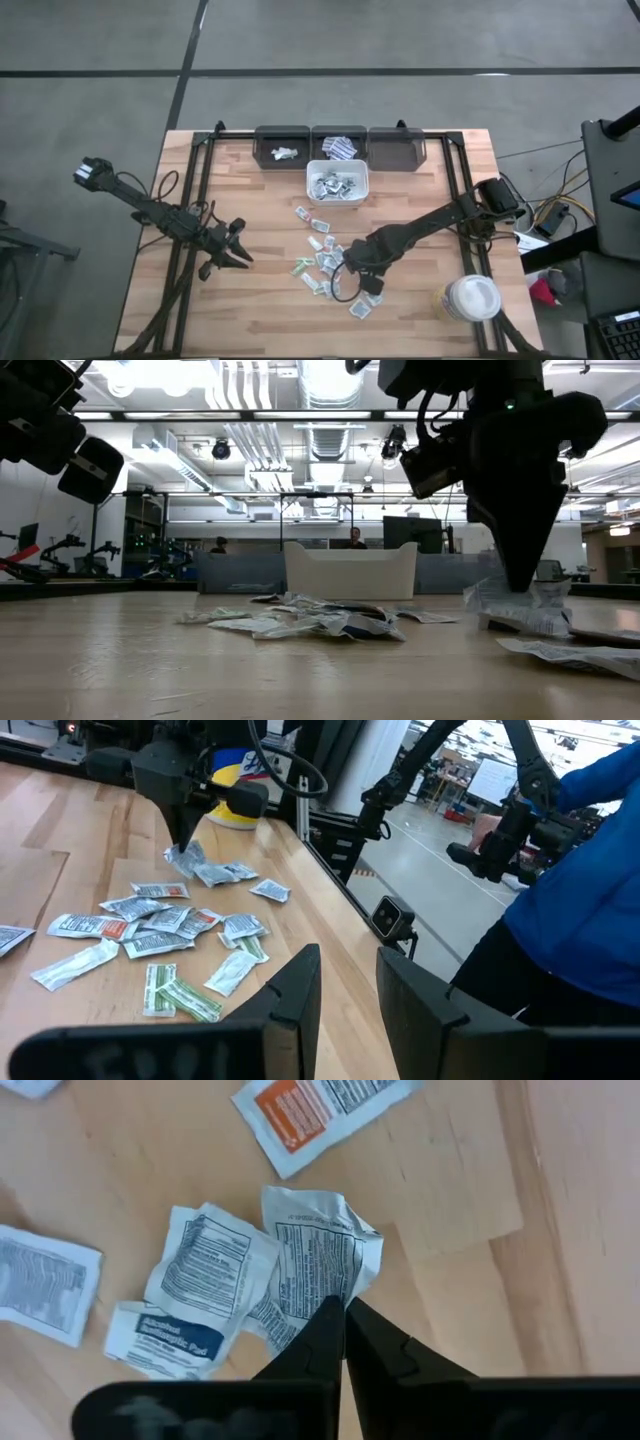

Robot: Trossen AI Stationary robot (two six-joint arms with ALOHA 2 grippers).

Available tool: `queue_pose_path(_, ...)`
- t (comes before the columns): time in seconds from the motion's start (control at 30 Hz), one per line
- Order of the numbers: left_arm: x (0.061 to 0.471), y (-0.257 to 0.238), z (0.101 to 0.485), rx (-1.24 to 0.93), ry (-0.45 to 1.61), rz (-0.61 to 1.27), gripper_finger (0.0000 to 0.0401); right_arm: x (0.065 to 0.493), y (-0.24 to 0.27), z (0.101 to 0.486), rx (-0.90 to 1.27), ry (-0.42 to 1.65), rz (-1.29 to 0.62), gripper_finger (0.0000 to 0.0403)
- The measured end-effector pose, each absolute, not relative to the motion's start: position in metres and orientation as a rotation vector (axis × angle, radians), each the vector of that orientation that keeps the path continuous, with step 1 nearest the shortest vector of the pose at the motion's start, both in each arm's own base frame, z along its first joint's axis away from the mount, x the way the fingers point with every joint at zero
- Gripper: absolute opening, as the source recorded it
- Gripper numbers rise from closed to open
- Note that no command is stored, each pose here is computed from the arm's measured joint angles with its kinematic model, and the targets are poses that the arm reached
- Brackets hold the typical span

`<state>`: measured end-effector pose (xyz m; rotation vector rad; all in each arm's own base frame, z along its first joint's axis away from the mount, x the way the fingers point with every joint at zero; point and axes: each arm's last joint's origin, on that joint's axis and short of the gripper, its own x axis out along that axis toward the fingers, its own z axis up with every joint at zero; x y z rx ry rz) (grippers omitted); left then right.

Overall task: Pick & Place First Aid Supplies
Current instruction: Put the blue alcohol pad into the white bin

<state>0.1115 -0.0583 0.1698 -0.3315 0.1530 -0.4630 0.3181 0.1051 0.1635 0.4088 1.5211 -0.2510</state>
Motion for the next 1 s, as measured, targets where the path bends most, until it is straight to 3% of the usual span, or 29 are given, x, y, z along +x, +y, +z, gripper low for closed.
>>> queue_pose_path(0.73,0.111,-0.058,0.170,-0.327,0.152,-0.463,0.0094,0.312,0.096,0.149,0.327,1.533,-0.265,0.0019)
queue_pose_path(1.0,0.111,-0.058,0.170,-0.327,0.152,-0.463,0.0094,0.312,0.095,0.148,0.300,1.534,-0.245,0.0058)
